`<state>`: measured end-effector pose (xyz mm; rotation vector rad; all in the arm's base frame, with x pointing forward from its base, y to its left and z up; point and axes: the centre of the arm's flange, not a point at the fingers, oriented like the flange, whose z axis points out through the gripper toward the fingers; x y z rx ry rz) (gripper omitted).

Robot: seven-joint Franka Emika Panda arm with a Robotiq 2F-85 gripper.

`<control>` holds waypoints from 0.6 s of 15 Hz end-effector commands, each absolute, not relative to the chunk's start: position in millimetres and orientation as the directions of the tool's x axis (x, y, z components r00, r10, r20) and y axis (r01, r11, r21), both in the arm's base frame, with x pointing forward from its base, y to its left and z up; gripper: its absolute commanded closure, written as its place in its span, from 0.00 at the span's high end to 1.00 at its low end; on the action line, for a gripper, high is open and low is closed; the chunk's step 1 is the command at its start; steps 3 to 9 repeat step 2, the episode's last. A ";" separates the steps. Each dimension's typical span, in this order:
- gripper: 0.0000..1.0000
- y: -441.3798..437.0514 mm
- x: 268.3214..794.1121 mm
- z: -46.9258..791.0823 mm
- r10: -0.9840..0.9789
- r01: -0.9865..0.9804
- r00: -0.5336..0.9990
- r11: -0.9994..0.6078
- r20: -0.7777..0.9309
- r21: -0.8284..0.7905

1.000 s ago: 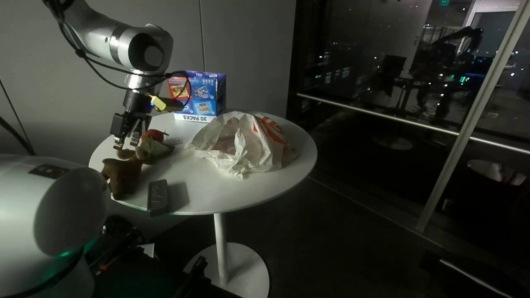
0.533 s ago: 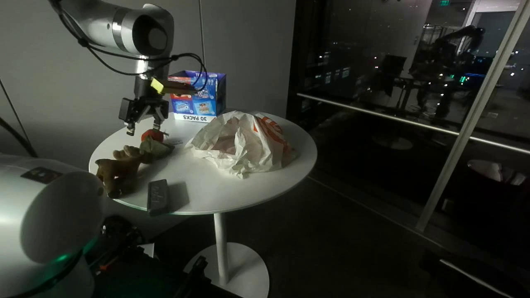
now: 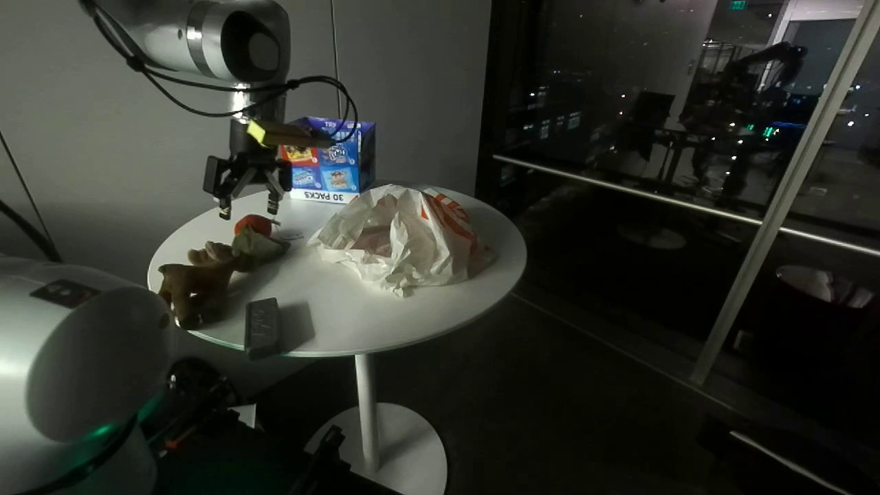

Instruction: Empty the plastic

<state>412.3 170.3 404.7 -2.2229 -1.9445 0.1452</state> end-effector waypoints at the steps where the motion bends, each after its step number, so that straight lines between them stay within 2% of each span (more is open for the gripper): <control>1: 1.00 170.7 412.2 404.0 0.989 0.971 0.137 -0.125 0.047 -0.204; 9: 1.00 170.7 412.3 403.8 0.989 0.971 0.137 -0.125 0.047 -0.204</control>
